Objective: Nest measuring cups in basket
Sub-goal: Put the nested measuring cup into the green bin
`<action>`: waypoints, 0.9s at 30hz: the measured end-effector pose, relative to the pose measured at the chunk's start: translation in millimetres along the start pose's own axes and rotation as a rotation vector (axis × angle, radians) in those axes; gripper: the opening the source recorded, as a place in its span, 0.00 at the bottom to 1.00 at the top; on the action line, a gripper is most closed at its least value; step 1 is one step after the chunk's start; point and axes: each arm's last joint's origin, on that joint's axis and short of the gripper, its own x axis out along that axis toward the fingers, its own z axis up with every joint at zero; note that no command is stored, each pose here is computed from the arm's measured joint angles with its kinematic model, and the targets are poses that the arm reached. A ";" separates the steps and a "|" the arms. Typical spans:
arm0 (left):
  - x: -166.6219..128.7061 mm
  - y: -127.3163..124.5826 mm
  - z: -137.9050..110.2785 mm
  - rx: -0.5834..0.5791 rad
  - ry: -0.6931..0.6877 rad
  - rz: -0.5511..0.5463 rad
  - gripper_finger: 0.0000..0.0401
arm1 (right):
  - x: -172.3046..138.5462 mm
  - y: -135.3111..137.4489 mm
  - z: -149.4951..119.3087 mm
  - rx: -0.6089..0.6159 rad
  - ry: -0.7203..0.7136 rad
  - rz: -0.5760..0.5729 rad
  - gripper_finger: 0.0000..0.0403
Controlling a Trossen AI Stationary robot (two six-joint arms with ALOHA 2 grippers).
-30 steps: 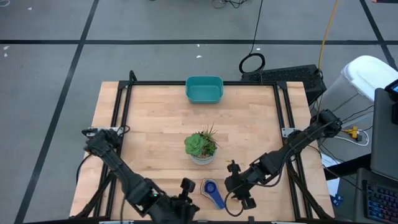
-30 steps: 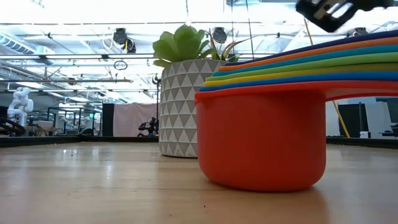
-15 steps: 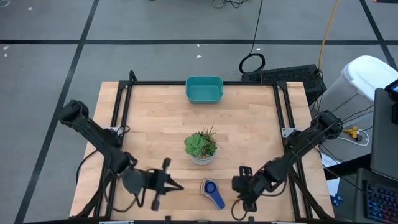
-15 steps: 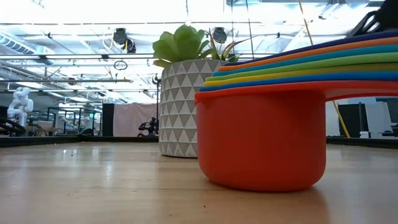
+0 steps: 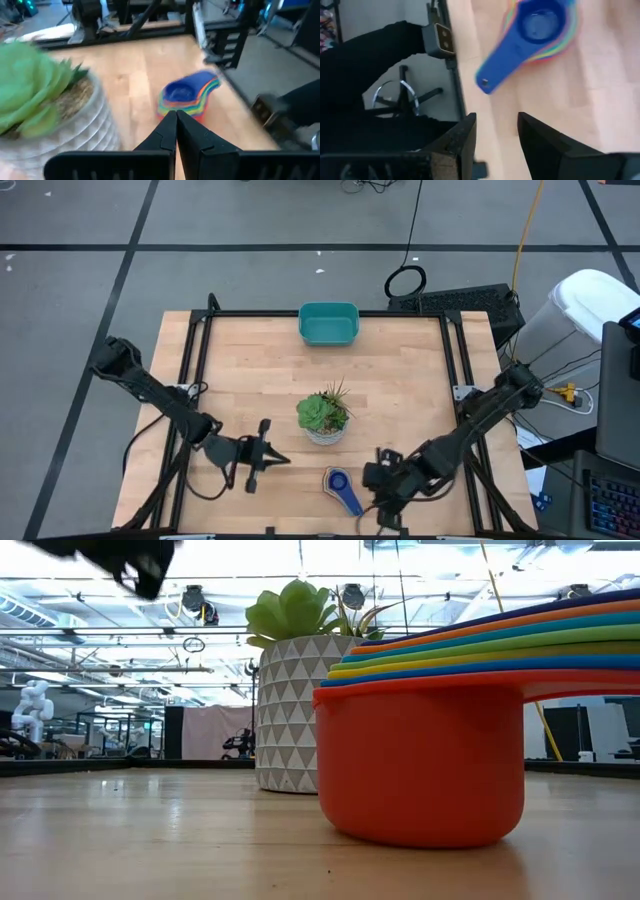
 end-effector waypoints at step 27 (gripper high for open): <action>-40.9 78.2 -49.9 0.016 -0.097 0.107 0.03 | 67.2 27.0 61.2 0.584 0.227 -0.285 0.33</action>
